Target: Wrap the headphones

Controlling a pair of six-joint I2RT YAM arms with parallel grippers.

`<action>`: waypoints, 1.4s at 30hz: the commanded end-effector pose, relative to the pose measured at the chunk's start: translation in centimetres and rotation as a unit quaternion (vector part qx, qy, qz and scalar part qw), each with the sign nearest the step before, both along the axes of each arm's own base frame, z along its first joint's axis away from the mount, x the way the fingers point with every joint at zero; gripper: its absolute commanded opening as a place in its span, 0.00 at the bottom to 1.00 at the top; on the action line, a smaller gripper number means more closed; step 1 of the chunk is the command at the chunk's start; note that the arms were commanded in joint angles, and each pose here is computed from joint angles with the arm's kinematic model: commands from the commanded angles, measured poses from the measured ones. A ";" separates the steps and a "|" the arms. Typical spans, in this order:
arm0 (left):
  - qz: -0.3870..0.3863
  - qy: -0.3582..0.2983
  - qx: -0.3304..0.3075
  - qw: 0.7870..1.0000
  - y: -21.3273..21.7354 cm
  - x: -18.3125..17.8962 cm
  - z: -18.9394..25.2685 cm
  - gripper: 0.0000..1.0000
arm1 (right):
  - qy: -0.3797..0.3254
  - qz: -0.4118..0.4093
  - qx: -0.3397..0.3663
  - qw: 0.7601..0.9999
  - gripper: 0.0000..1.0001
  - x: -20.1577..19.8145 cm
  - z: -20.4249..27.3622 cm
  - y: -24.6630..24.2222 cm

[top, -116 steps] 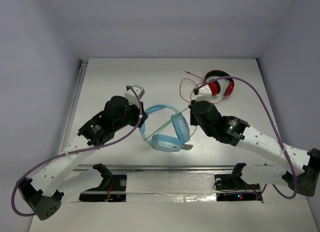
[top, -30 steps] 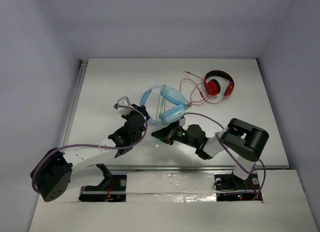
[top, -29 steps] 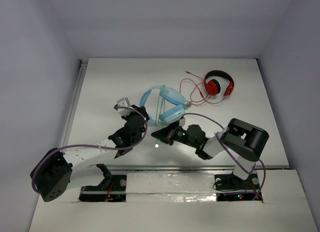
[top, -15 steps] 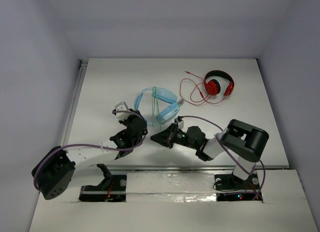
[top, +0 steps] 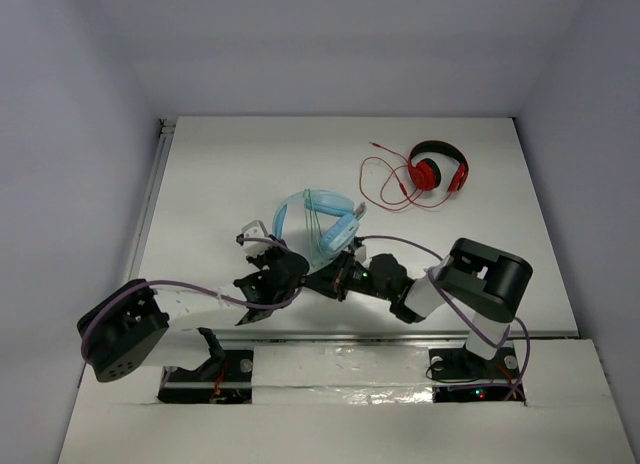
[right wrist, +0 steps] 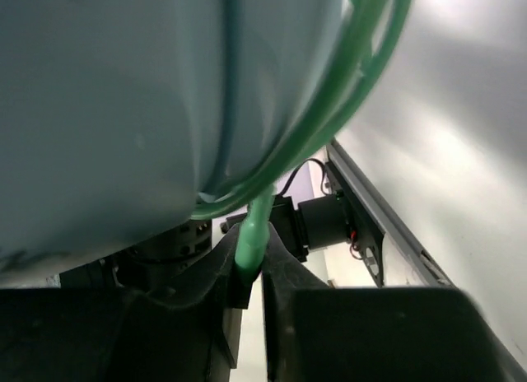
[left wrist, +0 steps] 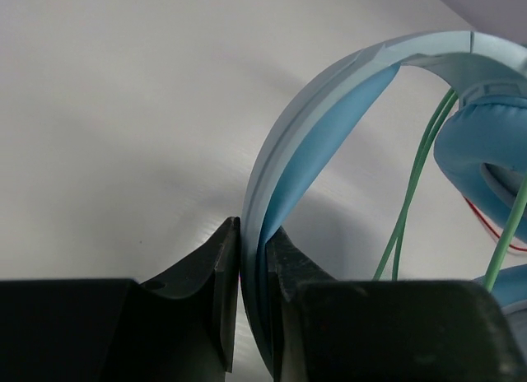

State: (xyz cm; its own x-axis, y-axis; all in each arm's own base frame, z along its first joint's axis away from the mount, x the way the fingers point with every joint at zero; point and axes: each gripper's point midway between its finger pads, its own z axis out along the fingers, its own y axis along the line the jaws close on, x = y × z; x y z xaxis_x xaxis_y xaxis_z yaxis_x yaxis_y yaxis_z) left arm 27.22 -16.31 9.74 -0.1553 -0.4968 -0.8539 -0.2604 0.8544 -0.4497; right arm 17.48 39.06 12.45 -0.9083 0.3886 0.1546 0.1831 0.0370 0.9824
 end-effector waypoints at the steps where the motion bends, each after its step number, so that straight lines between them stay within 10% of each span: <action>1: -0.036 0.013 -0.035 0.999 -2.6 -1.3 -0.9 0.00 | -0.133 -0.032 0.193 0.972 0.18 0.8 12.1 -0.4; 8: -0.071 0.047 -0.027 0.996 -4.5 -1.9 -2.4 0.00 | -0.118 -0.070 0.169 0.976 0.61 1.6 10.8 -1.4; 19: -0.105 0.110 0.002 0.988 -6.1 -2.7 -5.5 0.00 | -0.121 -0.145 0.042 0.981 0.76 2.2 7.8 -5.4; 28: -0.123 0.123 0.032 0.984 -7.2 -2.4 -5.7 0.00 | -0.188 -0.251 -0.077 0.946 0.72 3.6 10.4 -11.3; 32: -0.120 0.101 0.045 0.987 -7.7 -1.4 -3.6 0.00 | -0.228 -0.301 -0.126 0.917 0.42 4.2 12.6 -14.6; 36: -0.121 0.074 0.067 0.988 -8.1 -0.4 -0.7 0.48 | -0.294 -0.327 -0.202 0.875 0.08 4.4 15.3 -17.6; 42: -0.111 0.030 0.067 0.991 -7.2 0.0 4.7 0.82 | -0.347 -0.336 -0.296 0.824 0.16 3.9 18.6 -21.5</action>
State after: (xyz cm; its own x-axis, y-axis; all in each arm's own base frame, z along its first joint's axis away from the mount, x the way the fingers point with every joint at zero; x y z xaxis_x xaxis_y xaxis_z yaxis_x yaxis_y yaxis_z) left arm 26.79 -24.44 10.08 -0.3840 -0.3278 -0.8632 -0.0845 0.9434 -0.3207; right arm 21.16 20.76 30.83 -0.3392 0.7670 -0.5446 -0.2722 0.4741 0.8373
